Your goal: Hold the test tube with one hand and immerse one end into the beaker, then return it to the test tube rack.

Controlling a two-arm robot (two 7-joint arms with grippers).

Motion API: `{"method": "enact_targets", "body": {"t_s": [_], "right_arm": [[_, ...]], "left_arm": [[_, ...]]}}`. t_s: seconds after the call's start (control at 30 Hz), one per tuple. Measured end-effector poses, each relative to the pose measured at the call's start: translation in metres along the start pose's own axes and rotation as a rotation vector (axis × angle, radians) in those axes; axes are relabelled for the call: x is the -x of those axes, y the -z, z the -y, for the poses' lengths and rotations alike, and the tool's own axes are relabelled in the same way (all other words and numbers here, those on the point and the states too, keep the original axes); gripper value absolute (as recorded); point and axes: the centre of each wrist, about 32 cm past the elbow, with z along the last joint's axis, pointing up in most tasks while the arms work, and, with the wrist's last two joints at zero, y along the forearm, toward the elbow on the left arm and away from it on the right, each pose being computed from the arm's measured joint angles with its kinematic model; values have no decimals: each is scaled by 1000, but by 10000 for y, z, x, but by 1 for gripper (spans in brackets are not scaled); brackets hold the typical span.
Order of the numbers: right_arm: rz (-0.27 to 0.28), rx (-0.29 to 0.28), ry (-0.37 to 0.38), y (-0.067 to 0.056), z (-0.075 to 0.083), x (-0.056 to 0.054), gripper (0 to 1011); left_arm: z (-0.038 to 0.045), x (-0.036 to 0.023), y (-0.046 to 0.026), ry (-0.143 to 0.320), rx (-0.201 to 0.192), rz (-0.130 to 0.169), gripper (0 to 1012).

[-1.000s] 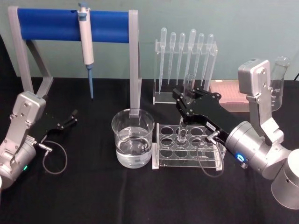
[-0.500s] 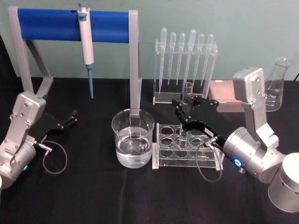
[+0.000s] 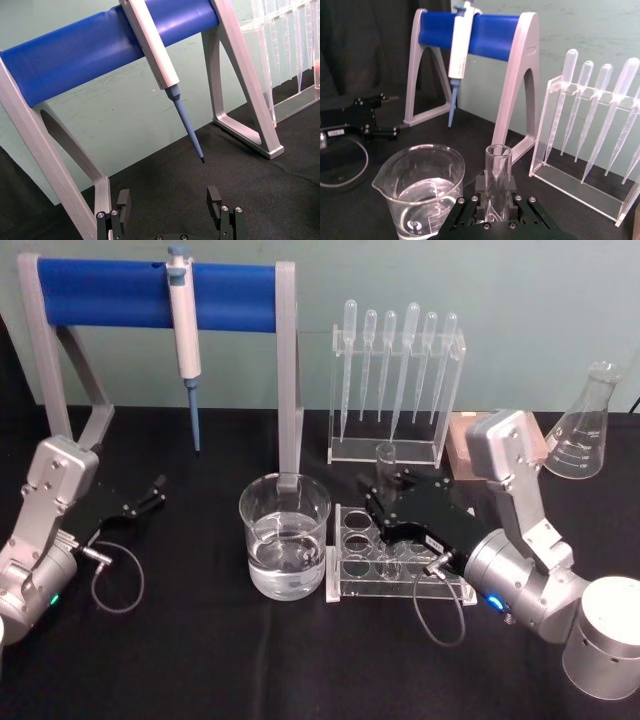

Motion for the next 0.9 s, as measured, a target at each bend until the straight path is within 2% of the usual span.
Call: {"method": "enact_targets", "body": {"t_s": [0.13, 0.2, 0.23, 0.33, 0.37, 0.43, 0.53, 0.7, 0.73, 0.77, 0.9], "right_arm": [[28, 20, -11, -13, -22, 9, 233], [35, 26, -12, -17, -27, 12, 267], [39, 32, -12, -20, -28, 13, 320], [42, 35, -12, -34, -26, 20, 378], [42, 39, -11, -40, -14, 26, 443], [40, 43, -8, -44, 9, 34, 503], [32, 60, 3, -41, 91, 51, 577], [14, 93, 23, -38, 330, 72, 763], [12, 97, 27, -38, 367, 72, 775], [8, 104, 37, -37, 442, 66, 801], [-1, 113, 76, -22, 583, 25, 902]], "left_arm": [[0, 0, 0, 0, 0, 0, 1000], [0, 0, 0, 0, 0, 0, 1000], [0, 0, 0, 0, 0, 0, 1000], [0, 0, 0, 0, 0, 0, 1000], [0, 0, 0, 0, 0, 0, 1000], [0, 0, 0, 0, 0, 0, 1000], [0, 0, 0, 0, 0, 0, 1000], [0, 0, 0, 0, 0, 0, 1000], [0, 0, 0, 0, 0, 0, 1000], [0, 0, 0, 0, 0, 0, 1000], [0, 0, 0, 0, 0, 0, 1000]]}}
